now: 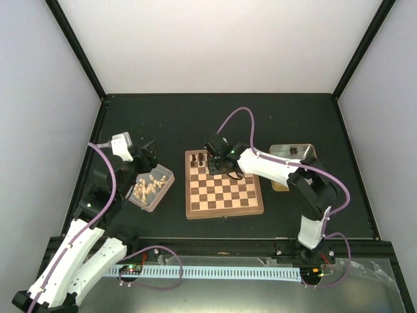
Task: Set up the chess pieces on the board
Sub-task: Adjust the chess piece on the chessboard.
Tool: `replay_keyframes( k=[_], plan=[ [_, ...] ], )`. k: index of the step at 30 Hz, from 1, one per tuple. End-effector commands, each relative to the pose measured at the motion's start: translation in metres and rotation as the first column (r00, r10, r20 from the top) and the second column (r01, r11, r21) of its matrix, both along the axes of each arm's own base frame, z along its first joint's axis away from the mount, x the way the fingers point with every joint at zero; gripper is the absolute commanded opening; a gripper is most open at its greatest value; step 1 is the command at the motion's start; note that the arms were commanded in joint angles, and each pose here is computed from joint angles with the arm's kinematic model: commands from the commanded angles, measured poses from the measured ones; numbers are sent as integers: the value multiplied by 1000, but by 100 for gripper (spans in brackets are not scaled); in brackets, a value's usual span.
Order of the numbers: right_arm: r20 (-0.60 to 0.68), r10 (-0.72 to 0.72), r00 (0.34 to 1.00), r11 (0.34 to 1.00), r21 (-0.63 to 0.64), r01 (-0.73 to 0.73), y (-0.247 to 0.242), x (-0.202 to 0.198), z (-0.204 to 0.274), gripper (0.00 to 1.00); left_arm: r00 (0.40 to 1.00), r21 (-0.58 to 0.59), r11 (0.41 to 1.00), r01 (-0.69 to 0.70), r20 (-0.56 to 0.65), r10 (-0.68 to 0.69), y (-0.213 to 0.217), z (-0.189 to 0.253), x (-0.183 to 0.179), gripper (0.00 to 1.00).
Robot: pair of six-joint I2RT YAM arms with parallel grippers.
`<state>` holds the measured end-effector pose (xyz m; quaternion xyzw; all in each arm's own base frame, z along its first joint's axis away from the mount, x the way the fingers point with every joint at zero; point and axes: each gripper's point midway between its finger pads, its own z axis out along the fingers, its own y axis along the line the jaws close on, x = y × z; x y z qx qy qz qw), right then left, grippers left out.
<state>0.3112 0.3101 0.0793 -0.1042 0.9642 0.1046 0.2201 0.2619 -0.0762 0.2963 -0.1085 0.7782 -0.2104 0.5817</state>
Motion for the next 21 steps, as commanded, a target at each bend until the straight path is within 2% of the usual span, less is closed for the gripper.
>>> replay_keyframes(
  k=[1,6,12,21],
  plan=[
    [43,-55,998,998,-32,56,-1,14,-2,38,1000,-8,1000,18,22,-18,-1,10,-3,78],
    [35,-38,999,998,-41,40,8,20,-14,34,1000,-10,1000,22,18,-22,-3,7,0,78],
    [32,-50,998,995,-80,52,8,26,-27,23,1000,-6,1000,21,-6,-21,-4,1,4,78],
    [48,-71,996,989,-129,77,3,32,-34,14,1000,-3,1000,19,-10,-19,-3,0,4,78]
  ],
)
